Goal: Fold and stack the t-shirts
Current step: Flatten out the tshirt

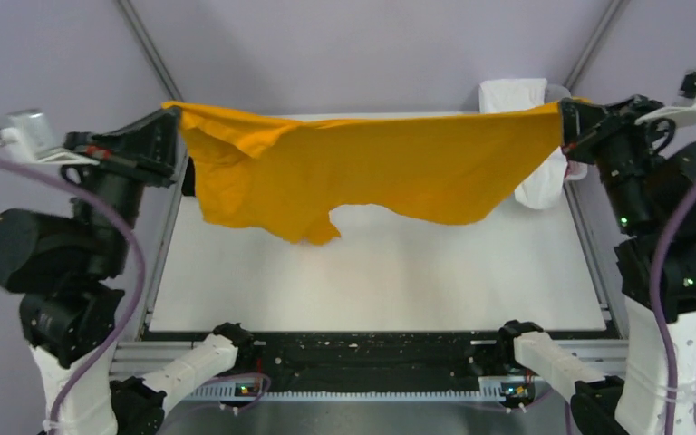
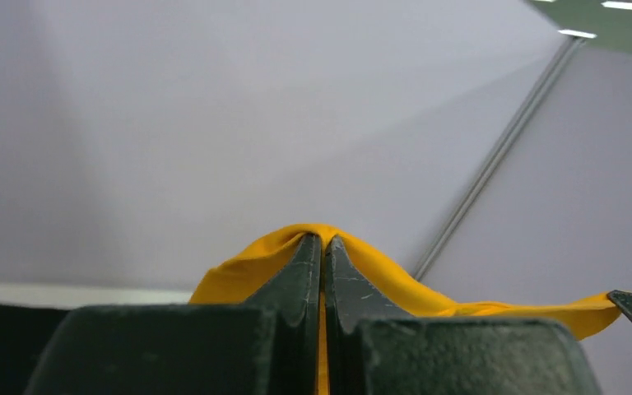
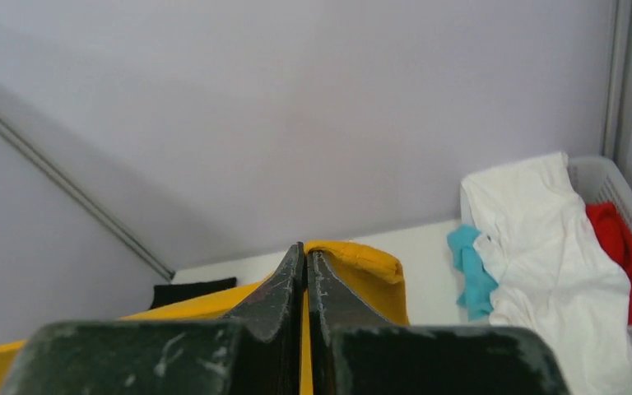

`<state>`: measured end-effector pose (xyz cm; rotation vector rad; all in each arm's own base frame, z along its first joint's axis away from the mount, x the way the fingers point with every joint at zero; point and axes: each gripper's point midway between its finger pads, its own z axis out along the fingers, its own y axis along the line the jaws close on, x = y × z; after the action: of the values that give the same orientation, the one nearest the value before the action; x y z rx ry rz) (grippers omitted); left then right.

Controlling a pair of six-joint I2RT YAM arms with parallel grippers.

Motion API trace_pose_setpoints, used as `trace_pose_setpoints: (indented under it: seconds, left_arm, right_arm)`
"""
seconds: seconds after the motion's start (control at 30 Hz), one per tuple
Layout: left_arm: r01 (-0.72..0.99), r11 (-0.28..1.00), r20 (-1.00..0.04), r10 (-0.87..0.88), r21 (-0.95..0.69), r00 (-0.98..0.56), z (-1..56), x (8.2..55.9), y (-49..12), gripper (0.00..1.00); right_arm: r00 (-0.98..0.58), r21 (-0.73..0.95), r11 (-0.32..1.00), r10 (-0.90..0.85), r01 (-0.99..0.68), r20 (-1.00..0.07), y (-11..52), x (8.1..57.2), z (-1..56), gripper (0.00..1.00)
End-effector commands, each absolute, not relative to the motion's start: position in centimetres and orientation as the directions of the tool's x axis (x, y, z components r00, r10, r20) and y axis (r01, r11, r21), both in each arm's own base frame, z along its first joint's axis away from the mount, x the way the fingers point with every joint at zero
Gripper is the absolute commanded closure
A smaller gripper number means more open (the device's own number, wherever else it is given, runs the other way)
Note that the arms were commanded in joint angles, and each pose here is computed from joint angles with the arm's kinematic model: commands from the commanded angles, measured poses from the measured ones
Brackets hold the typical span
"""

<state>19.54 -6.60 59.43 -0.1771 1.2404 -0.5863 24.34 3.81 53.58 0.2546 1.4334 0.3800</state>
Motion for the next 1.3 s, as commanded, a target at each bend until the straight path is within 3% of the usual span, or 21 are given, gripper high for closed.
trace_pose_setpoints:
  seconds: [0.0, 0.17, 0.3, 0.4, 0.53, 0.67, 0.77, 0.87, 1.03, 1.27]
  left_arm:
    - [0.442, 0.842, -0.769, -0.495, -0.309, 0.405, 67.0, 13.5, -4.7, 1.00]
    - [0.482, 0.841, -0.716, -0.493, -0.245, 0.495, 70.3, 9.7, -3.4, 1.00]
    - [0.479, 0.851, -0.708, -0.475, -0.217, 0.523, 70.9, 9.5, -3.3, 1.00]
    - [0.412, 0.880, -0.740, -0.438, -0.237, 0.510, 70.1, 12.0, -3.3, 1.00]
    - [0.233, 0.935, -0.828, -0.347, -0.268, 0.440, 66.6, 19.0, -3.8, 1.00]
    - [-0.076, 0.962, -0.923, -0.228, -0.263, 0.309, 58.6, 27.8, -3.3, 1.00]
    - [-0.197, 0.966, -0.979, -0.142, -0.169, 0.143, 50.7, 33.7, -4.4, 1.00]
    - [-0.175, 0.976, -0.989, -0.139, -0.128, -0.051, 41.7, 39.5, -5.8, 1.00]
    - [-0.141, 0.977, -0.923, -0.201, -0.162, -0.329, 27.7, 48.5, -7.4, 1.00]
    - [-0.160, 0.983, -0.789, -0.171, -0.093, -0.590, 14.4, 55.5, -9.3, 1.00]
  right_arm:
    - [0.206, 0.348, 0.916, 0.386, -0.199, -0.899, 3.7, 18.9, 59.1, 1.00]
    - [0.241, 0.307, 0.896, 0.391, -0.322, -0.888, 5.1, 15.4, 61.8, 1.00]
    - [0.236, 0.304, 0.890, 0.393, -0.339, -0.889, 5.3, 14.8, 61.9, 1.00]
    - [0.218, 0.320, 0.893, 0.396, -0.316, -0.892, 5.1, 15.5, 61.0, 1.00]
    - [0.128, 0.361, 0.904, 0.396, -0.230, -0.909, 4.8, 19.2, 57.5, 1.00]
    - [0.000, 0.397, 0.913, 0.399, -0.091, -0.917, 4.3, 24.7, 51.1, 1.00]
    - [-0.115, 0.393, 0.918, 0.396, 0.051, -0.911, 3.6, 29.0, 43.8, 1.00]
    - [-0.245, 0.354, 0.924, 0.381, 0.146, -0.892, 3.6, 32.6, 36.3, 1.00]
    - [-0.372, 0.319, 0.934, 0.358, 0.164, -0.856, 5.2, 39.4, 24.5, 1.00]
    - [-0.556, 0.222, 0.953, 0.300, 0.205, -0.775, 6.1, 46.0, 13.2, 1.00]
